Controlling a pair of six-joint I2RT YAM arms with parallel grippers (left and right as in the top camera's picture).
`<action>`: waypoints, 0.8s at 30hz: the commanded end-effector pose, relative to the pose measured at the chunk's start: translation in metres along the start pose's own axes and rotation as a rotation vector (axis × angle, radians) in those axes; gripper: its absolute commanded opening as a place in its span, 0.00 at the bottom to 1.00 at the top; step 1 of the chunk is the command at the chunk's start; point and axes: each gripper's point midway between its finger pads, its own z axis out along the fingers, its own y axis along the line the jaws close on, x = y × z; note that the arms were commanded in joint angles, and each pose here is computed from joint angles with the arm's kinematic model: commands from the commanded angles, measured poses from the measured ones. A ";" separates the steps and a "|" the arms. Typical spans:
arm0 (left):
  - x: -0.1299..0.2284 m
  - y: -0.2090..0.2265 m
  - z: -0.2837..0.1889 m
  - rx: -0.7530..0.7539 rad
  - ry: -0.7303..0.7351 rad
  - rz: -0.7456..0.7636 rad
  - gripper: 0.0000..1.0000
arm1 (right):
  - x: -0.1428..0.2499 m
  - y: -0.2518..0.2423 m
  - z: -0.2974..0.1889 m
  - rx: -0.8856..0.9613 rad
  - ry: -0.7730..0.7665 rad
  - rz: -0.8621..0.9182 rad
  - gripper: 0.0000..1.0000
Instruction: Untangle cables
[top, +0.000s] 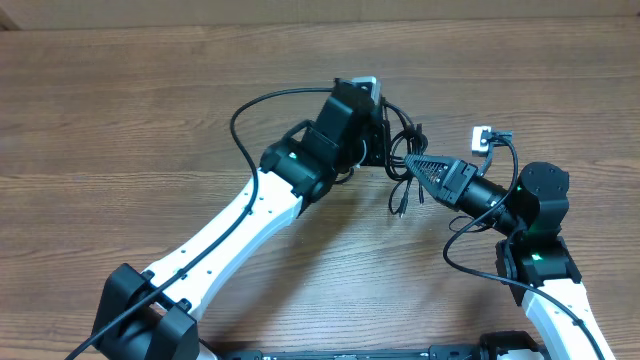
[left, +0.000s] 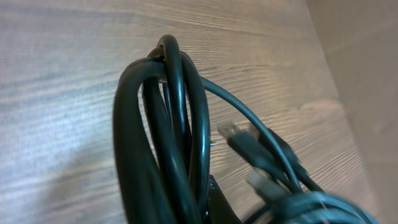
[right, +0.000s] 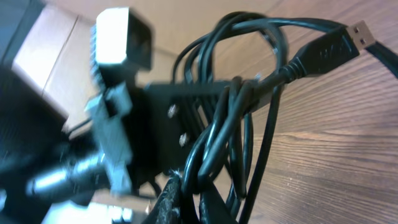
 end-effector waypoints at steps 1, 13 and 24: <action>-0.016 0.024 -0.003 -0.028 -0.016 -0.196 0.04 | 0.011 0.027 -0.004 -0.111 0.076 -0.201 0.04; -0.029 0.019 -0.011 0.125 0.035 -0.138 0.04 | 0.014 0.018 -0.003 -0.080 0.077 -0.272 0.38; -0.020 -0.036 -0.025 0.422 0.063 0.225 0.04 | -0.010 0.009 -0.002 -0.011 -0.040 0.187 0.64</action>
